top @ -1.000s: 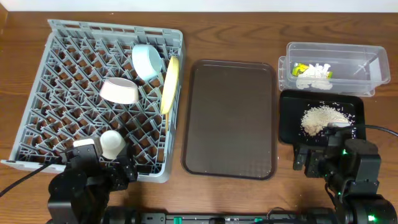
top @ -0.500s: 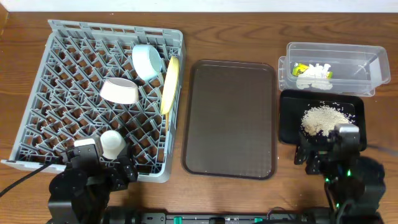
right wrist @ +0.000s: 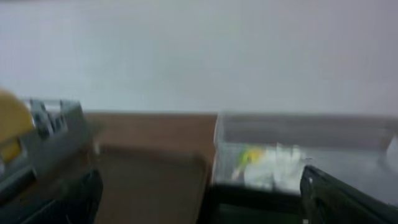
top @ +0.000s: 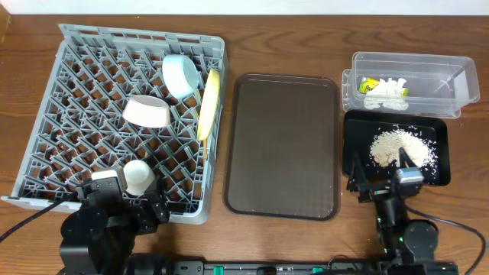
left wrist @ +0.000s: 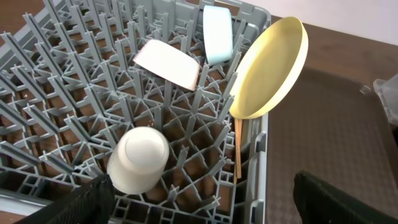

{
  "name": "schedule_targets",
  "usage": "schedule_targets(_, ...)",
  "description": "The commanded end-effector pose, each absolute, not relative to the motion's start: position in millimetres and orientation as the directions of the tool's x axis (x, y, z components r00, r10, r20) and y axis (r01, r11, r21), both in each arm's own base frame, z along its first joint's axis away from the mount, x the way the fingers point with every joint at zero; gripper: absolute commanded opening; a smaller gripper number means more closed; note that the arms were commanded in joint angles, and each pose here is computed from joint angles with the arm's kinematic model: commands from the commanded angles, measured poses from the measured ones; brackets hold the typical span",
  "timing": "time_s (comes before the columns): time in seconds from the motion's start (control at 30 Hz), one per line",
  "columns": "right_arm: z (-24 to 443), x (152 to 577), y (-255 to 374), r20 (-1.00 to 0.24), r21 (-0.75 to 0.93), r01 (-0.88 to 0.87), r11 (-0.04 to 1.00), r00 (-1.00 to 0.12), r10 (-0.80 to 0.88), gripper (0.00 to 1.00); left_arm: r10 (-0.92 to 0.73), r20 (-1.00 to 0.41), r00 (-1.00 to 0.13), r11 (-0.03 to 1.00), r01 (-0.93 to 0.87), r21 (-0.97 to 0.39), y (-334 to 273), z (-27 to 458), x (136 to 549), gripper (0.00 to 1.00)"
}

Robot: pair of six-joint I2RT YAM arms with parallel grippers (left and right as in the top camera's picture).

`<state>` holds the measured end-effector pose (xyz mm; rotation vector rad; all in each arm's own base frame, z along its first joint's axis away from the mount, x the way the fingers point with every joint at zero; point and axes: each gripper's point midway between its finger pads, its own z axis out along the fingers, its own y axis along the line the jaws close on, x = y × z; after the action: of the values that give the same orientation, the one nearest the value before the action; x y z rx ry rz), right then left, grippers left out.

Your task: Sort waste into correct bins and load items into the dishwasher

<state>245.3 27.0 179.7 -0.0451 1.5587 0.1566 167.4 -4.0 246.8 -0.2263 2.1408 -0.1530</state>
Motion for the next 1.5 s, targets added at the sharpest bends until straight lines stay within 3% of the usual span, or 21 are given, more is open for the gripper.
schedule_targets(0.0,157,245,28,-0.995,0.068,-0.125,0.99,-0.083,0.058,0.99,-0.213,-0.818,-0.534,0.977,-0.109,-0.183,-2,247,167,0.92)
schedule_targets(0.77,156,245,28,-0.995,0.07,-0.124,0.99,-0.084,0.06,0.99,-0.213,-0.818,-0.534,0.977,-0.108,-0.183,-2,247,167,0.92)
schedule_targets(0.93,156,245,28,-0.995,0.07,-0.124,0.99,-0.085,0.06,0.99,-0.213,-0.804,-0.556,0.977,-0.127,-0.171,1,226,165,0.92)
schedule_targets(1.17,156,245,28,-0.995,0.07,-0.124,0.99,-0.085,0.06,0.99,-0.277,-0.882,-0.381,0.96,-0.067,-0.272,-8,162,205,0.92)
schedule_targets(1.47,156,245,28,-0.995,0.07,-0.124,0.99,-0.085,0.06,0.99,-0.227,-0.971,-0.068,0.971,0.065,-0.232,-14,161,246,0.92)
